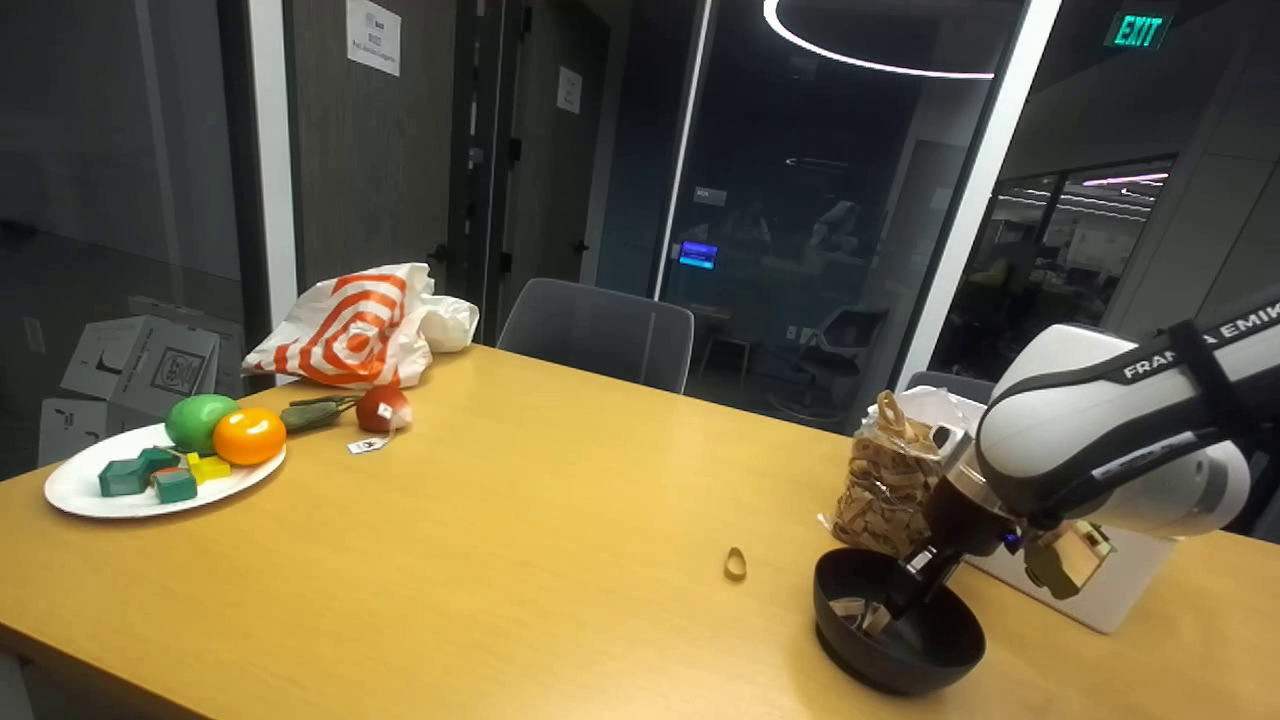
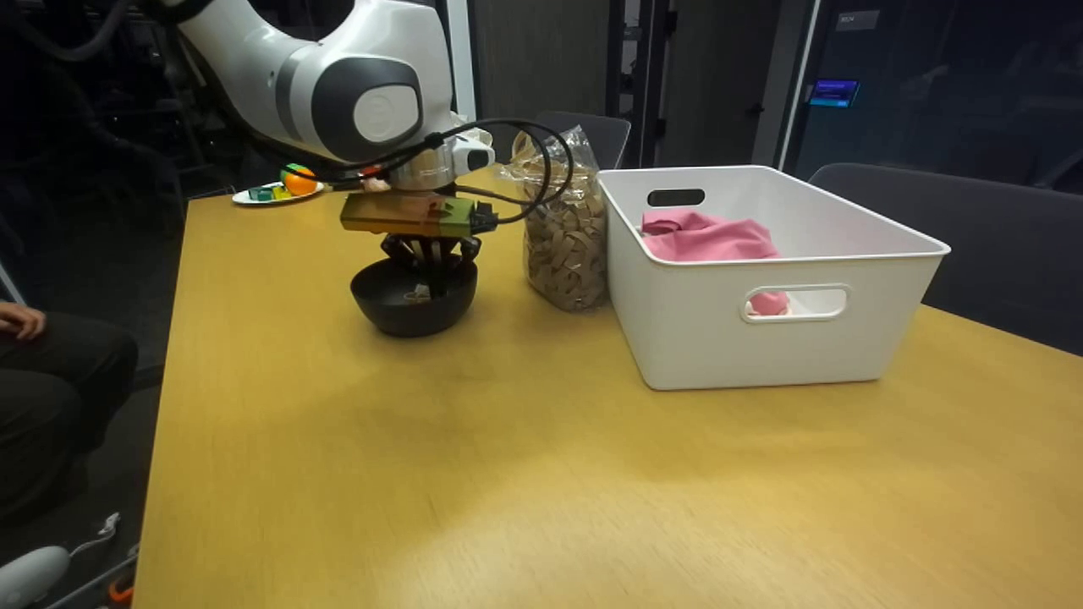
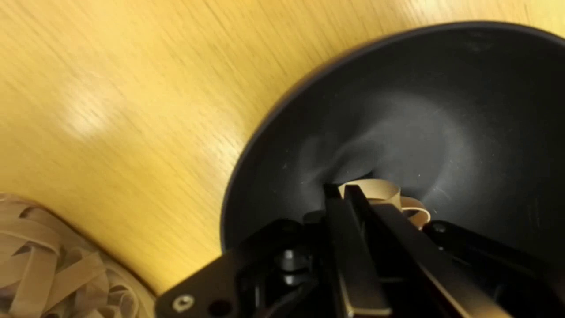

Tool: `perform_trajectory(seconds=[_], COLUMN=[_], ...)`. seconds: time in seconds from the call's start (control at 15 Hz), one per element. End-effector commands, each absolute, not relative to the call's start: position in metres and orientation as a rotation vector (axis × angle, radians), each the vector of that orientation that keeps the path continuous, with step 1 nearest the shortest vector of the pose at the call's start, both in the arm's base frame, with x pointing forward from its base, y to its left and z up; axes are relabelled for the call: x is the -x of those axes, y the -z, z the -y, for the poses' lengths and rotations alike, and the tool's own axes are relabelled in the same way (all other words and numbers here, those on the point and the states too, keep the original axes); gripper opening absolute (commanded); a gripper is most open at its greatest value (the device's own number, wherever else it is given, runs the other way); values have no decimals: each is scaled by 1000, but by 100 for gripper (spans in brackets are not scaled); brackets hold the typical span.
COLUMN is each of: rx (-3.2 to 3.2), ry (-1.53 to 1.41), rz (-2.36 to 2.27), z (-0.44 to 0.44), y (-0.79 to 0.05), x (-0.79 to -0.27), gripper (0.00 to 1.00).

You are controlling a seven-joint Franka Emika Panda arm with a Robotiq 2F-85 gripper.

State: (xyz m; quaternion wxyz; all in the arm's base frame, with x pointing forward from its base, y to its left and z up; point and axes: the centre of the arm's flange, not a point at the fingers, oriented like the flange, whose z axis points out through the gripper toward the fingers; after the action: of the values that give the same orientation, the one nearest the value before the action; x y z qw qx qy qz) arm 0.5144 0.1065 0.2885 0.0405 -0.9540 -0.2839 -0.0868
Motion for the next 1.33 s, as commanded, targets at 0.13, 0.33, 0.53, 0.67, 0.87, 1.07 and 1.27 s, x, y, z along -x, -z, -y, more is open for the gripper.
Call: perform_trajectory(seconds=[0.13, 0.33, 0.53, 0.67, 0.87, 1.07, 1.27], rx=[2913, 2902, 2897, 2876, 2829, 2772, 2723], ry=[267, 219, 248, 254, 273, 261, 265], rz=[878, 890, 882, 849, 904, 968, 1053], z=[-104, -107, -114, -121, -132, -142, -146], y=[-317, -310, -304, -309, -310, -300, -280], x=[-510, -511, -518, -525, -530, -534, -535], gripper=[9, 36, 46, 59, 84, 100, 100])
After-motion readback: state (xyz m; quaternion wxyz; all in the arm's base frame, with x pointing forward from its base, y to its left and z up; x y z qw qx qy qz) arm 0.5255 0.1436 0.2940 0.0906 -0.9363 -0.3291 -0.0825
